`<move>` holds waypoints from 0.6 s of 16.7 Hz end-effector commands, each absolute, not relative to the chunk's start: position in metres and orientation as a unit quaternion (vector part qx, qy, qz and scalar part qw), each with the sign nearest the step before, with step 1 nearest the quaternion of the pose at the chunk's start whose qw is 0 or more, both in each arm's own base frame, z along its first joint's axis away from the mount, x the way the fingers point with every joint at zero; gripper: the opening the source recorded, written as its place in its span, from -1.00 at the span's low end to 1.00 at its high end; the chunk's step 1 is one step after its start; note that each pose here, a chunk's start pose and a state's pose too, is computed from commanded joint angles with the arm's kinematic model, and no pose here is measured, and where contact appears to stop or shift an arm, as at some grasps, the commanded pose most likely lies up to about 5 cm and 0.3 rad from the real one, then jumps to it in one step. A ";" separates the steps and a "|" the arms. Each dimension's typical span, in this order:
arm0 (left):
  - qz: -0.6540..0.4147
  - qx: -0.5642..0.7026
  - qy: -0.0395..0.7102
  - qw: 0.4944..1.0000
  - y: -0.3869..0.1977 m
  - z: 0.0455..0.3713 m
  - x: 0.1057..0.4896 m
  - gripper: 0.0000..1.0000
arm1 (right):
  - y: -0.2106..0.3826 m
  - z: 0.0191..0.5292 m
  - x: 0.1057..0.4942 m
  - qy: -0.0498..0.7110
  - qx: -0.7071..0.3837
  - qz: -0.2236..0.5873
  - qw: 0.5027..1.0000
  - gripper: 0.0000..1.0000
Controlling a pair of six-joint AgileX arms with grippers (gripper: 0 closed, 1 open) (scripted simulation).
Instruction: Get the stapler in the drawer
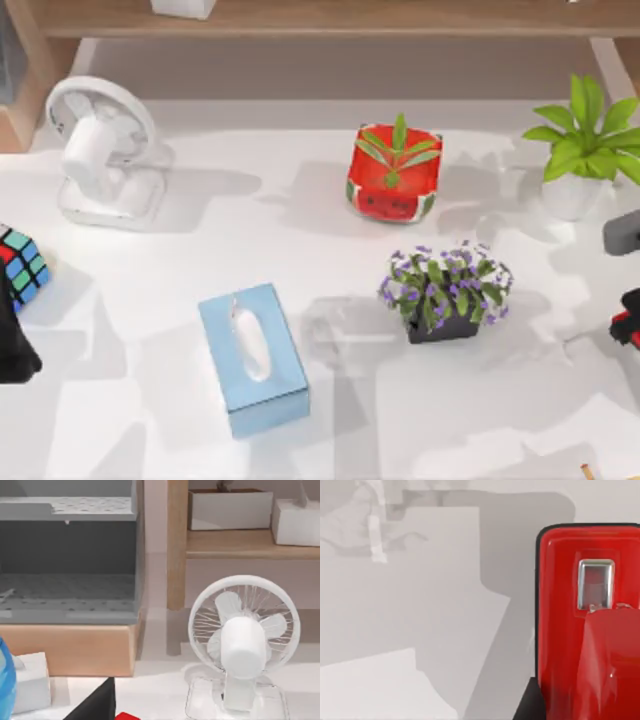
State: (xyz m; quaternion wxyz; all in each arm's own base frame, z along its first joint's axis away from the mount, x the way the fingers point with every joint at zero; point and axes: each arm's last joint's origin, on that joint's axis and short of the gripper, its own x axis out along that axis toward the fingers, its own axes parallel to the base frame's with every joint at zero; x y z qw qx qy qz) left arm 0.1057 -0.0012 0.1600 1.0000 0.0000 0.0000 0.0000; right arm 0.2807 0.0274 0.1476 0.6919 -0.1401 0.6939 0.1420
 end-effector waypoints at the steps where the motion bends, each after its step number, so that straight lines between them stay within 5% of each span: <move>1: 0.000 0.000 0.000 1.000 -0.001 0.160 0.106 1.00 | 0.027 0.152 0.282 0.687 -0.139 0.141 0.699 -1.00; 10: 0.000 0.000 0.000 1.000 -0.001 0.160 0.106 1.00 | -0.019 0.282 0.337 0.515 -0.091 0.102 0.846 -1.00</move>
